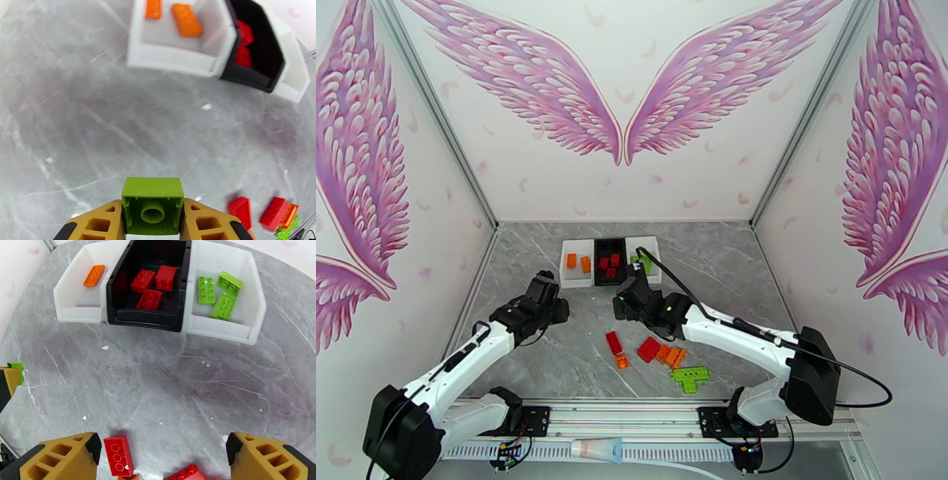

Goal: Sort the legos into containers by color

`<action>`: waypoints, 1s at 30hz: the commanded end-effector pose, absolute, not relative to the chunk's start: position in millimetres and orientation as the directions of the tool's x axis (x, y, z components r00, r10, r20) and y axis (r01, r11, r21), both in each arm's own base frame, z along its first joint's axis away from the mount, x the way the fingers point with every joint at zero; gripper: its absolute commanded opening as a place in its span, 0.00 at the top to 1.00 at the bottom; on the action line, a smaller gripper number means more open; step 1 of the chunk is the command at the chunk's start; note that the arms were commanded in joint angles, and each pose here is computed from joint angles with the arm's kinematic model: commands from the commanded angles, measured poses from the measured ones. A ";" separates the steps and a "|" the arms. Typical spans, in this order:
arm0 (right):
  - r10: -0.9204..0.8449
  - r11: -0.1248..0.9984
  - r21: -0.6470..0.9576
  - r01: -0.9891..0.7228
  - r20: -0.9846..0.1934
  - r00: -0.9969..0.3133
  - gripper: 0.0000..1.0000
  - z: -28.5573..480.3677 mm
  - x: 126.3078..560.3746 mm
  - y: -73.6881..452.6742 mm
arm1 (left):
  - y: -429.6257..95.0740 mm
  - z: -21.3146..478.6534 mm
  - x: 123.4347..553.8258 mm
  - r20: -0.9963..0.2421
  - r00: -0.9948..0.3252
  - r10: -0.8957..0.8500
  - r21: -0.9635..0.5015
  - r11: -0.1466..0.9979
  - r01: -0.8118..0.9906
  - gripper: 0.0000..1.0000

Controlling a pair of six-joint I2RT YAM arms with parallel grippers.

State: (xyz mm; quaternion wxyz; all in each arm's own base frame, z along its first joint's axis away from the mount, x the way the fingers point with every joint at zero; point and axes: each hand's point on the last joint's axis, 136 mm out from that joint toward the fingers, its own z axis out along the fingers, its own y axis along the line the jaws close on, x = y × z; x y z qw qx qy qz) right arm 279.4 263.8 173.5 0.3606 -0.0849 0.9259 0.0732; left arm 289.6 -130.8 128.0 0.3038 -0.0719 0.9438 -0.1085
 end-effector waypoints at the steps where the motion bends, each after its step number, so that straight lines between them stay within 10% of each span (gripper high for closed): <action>1: -0.102 0.988 0.018 -0.155 -0.679 -0.727 0.10 179.7 270.5 237.4 | -165.1 151.0 322.8 -0.608 -0.759 -0.232 -0.294 0.954 -0.056 0.68; 16: 0.008 0.999 0.032 -0.021 -0.705 -0.709 0.12 196.5 271.0 131.3 | -335.8 172.5 438.3 -0.660 -0.743 -0.109 -0.298 0.946 0.126 0.67; 30: 0.067 0.996 0.093 -0.002 -0.723 -0.688 0.12 202.4 287.4 121.8 | -377.9 144.6 503.6 -0.671 -0.741 -0.024 -0.223 0.960 0.171 0.53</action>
